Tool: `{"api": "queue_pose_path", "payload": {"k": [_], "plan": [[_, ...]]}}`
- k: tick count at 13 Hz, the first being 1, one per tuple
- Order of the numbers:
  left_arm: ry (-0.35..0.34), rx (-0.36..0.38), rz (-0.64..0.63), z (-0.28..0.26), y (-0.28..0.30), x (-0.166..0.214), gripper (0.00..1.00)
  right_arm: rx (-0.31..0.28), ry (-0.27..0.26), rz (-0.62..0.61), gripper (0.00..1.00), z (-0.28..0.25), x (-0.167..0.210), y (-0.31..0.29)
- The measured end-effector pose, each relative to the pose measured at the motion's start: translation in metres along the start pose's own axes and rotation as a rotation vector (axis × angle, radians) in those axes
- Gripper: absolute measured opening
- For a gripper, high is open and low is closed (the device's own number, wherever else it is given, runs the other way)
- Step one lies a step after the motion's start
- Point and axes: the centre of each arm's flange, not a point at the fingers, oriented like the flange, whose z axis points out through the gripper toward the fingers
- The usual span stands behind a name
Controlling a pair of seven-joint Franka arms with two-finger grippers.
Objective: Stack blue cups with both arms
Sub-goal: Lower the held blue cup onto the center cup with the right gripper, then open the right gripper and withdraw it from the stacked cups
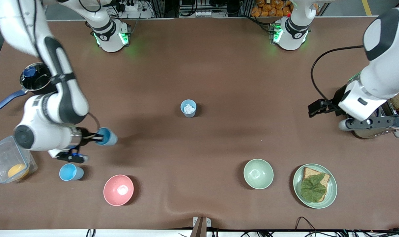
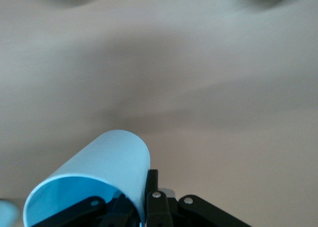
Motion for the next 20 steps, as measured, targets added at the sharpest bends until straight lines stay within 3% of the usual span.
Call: {"api": "queue_pose_path", "payload": {"k": [3,7,10,16,17,20], "plan": [[-0.022,0.064,0.010,-0.016,-0.003,-0.010,1.00,0.069,-0.054,0.055,0.04,0.010,-0.066,-0.123],[-0.025,0.067,0.009,-0.021,-0.004,-0.012,1.00,0.037,-0.098,0.136,0.04,0.037,-0.135,-0.211],[-0.014,0.069,0.004,-0.033,-0.007,-0.016,1.00,-0.003,-0.112,0.156,0.04,0.064,-0.171,-0.241],[0.028,0.073,0.000,-0.064,-0.007,-0.034,1.00,-0.004,-0.083,0.178,0.04,0.109,-0.181,-0.247],[0.028,0.070,-0.005,-0.066,-0.008,-0.036,1.00,-0.006,-0.083,0.188,0.09,0.110,-0.182,-0.248],[0.030,0.065,-0.012,-0.073,-0.012,-0.044,1.00,-0.002,-0.074,0.260,0.44,0.103,-0.178,-0.247]]}}
